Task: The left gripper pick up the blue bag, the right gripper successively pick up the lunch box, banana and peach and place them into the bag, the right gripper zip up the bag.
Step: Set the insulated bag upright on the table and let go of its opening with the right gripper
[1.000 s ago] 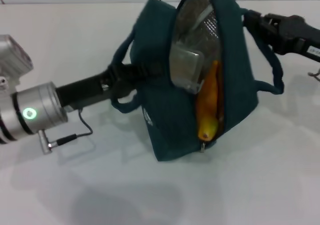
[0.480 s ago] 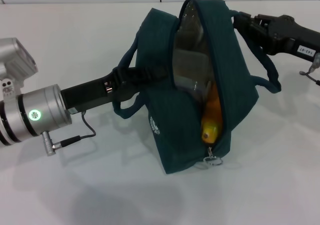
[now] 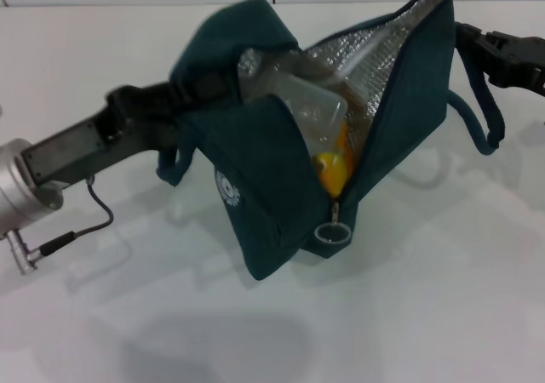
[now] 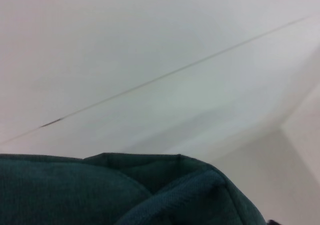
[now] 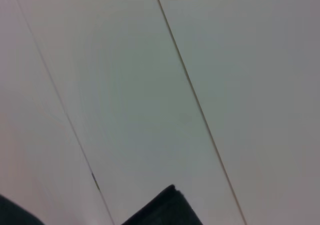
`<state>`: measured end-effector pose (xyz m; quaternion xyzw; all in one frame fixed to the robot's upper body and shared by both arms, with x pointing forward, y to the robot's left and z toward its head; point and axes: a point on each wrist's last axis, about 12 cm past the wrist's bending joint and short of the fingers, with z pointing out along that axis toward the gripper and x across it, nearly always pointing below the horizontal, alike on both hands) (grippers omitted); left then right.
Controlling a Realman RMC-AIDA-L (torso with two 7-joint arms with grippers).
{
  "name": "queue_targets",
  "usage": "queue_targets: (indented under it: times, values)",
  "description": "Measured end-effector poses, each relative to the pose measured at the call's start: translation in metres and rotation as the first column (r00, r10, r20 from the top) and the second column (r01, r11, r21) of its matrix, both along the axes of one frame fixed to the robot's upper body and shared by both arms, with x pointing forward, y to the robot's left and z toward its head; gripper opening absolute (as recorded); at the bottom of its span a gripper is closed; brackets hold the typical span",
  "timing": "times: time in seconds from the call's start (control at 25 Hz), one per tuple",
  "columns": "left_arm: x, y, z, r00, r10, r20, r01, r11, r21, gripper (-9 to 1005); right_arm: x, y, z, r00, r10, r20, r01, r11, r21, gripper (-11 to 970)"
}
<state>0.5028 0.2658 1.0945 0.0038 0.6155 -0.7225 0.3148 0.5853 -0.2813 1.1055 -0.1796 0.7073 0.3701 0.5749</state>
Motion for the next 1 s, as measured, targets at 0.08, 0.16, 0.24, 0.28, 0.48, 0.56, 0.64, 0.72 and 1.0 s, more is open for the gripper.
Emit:
queue_targets:
  times: [0.08,0.16,0.24,0.28,0.48,0.56,0.64,0.72,1.0]
  values:
    - [0.0,-0.001,0.004,1.0,-0.012,0.02,0.012,1.0,-0.022,36,0.0,0.003,0.001,1.0,0.018,0.006,-0.018,1.0,0.006,69]
    - [0.001,-0.006,0.006,0.999,-0.034,0.024,0.034,0.999,-0.029,36,-0.001,0.008,0.003,0.999,0.044,0.016,-0.044,0.999,0.015,69]
    - [0.003,-0.011,0.008,0.998,-0.063,0.027,0.063,0.998,-0.031,36,-0.002,0.013,0.008,0.996,0.082,0.035,-0.083,0.996,0.029,69]
    - [0.005,-0.014,0.008,0.997,-0.069,0.037,0.07,0.997,-0.027,36,-0.003,0.015,0.009,0.994,0.096,0.044,-0.098,0.995,0.036,69]
    - [0.019,-0.023,-0.008,0.999,-0.013,-0.045,0.017,0.996,0.087,35,-0.001,0.028,0.017,0.982,0.172,0.073,-0.176,0.983,0.047,68]
    - [0.023,-0.027,-0.011,0.998,-0.014,-0.064,0.022,0.993,0.115,35,-0.003,0.033,0.021,0.971,0.218,0.092,-0.224,0.973,0.059,67]
    - [0.025,-0.029,-0.011,0.998,-0.016,-0.066,0.024,0.992,0.126,35,-0.005,0.037,0.026,0.96,0.252,0.117,-0.261,0.963,0.065,66]
    - [0.028,-0.032,-0.013,0.997,-0.009,-0.073,0.02,0.989,0.147,35,-0.004,0.039,0.029,0.956,0.266,0.128,-0.275,0.959,0.067,65]
    - [0.027,-0.024,-0.02,0.994,0.026,-0.11,-0.005,0.983,0.185,35,-0.003,0.052,0.02,0.952,0.293,0.085,-0.296,0.954,0.034,71]
